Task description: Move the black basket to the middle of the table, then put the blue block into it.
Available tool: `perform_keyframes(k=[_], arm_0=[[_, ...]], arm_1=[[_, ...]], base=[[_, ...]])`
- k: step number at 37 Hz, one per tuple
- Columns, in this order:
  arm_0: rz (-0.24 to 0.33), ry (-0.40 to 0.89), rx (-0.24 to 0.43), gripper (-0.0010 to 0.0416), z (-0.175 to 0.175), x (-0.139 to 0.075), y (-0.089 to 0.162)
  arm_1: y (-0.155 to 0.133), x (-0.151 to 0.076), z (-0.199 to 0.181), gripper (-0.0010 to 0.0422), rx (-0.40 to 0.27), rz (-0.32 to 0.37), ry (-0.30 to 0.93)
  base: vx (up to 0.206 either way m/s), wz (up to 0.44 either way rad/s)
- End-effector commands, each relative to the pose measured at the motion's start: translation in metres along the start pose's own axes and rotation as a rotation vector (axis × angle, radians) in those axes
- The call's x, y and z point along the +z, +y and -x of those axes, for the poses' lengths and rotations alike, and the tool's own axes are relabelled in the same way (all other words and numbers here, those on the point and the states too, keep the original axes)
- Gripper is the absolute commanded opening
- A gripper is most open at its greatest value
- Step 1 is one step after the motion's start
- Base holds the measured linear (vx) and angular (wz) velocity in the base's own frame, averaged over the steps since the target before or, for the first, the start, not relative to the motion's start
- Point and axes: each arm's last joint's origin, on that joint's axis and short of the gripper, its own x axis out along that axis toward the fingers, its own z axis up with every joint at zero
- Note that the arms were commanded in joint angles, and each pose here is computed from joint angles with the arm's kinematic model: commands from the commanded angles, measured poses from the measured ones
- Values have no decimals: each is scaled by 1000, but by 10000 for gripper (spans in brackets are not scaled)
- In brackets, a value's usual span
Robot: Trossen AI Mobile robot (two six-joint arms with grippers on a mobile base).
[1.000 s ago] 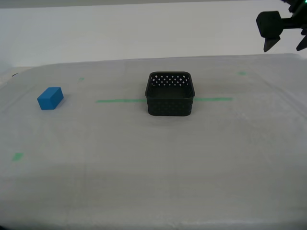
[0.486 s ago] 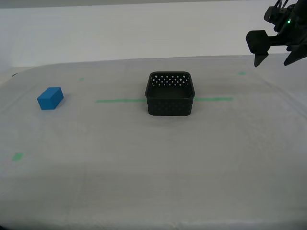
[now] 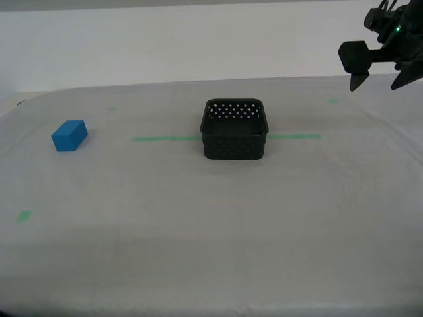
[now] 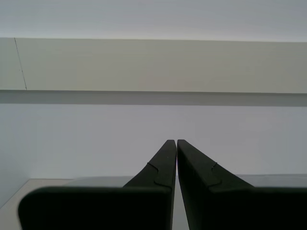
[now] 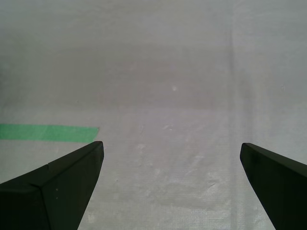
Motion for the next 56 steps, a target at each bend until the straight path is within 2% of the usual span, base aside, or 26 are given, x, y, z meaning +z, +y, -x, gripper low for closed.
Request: perform_keyframes(k=[1, 56], arm_0=[[-1, -3, 1, 399, 0, 0, 0], [-1, -2, 1, 398, 0, 0, 0]], arm_1=[[0, 1, 0, 0, 0, -1, -7], [0, 1, 0, 0, 1, -1, -8]], base=[[0, 0], [0, 0]])
